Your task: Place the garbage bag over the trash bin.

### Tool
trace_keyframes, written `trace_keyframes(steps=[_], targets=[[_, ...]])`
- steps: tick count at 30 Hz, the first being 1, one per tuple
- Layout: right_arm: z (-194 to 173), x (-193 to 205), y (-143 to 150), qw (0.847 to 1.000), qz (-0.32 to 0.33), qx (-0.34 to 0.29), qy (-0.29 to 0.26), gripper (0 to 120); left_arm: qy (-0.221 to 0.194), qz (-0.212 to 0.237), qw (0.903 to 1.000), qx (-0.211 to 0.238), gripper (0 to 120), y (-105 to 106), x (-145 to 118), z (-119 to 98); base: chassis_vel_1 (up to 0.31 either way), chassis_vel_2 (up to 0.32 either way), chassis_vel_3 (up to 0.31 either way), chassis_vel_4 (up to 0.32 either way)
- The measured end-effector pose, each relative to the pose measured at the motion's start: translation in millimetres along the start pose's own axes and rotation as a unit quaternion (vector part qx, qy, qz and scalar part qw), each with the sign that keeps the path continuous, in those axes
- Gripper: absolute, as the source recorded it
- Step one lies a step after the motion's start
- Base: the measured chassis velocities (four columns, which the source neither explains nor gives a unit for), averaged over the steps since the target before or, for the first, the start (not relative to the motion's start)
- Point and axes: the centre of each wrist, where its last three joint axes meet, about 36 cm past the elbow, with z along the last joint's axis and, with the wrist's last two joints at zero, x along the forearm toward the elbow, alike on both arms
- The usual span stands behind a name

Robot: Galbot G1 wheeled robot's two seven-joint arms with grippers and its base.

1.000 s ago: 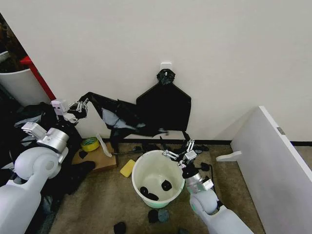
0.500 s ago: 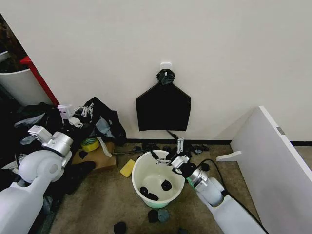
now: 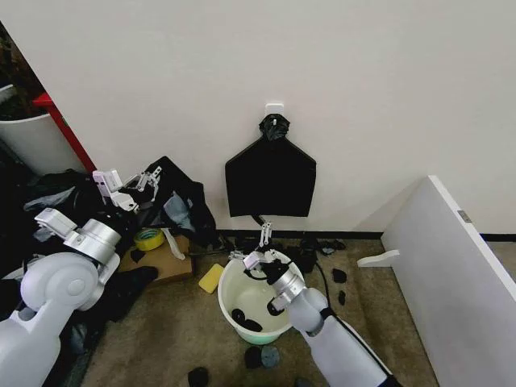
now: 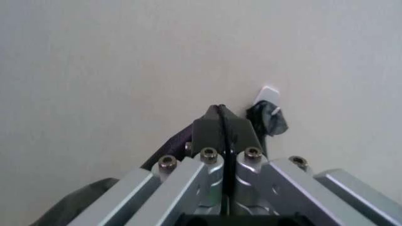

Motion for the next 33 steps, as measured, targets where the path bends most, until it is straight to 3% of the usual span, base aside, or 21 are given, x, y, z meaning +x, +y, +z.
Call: trace_keyframes(steps=[6,17,33], targets=[[-2,5,0,1.000,-0.022,0.011,-0.015,100,-0.004,0.006,0.9994,0.033,0,-5,0,1,0.000,0.000,0.000,0.000],[-11,9,8,0.999,-0.041,0.004,-0.035,100,-0.012,0.014,0.9989,0.044,0,-12,0,1,0.000,0.000,0.000,0.000],[-18,2,22,0.996,-0.021,0.065,-0.057,100,-0.015,0.016,0.9984,0.051,0,-18,1,1,0.000,0.000,0.000,0.000]])
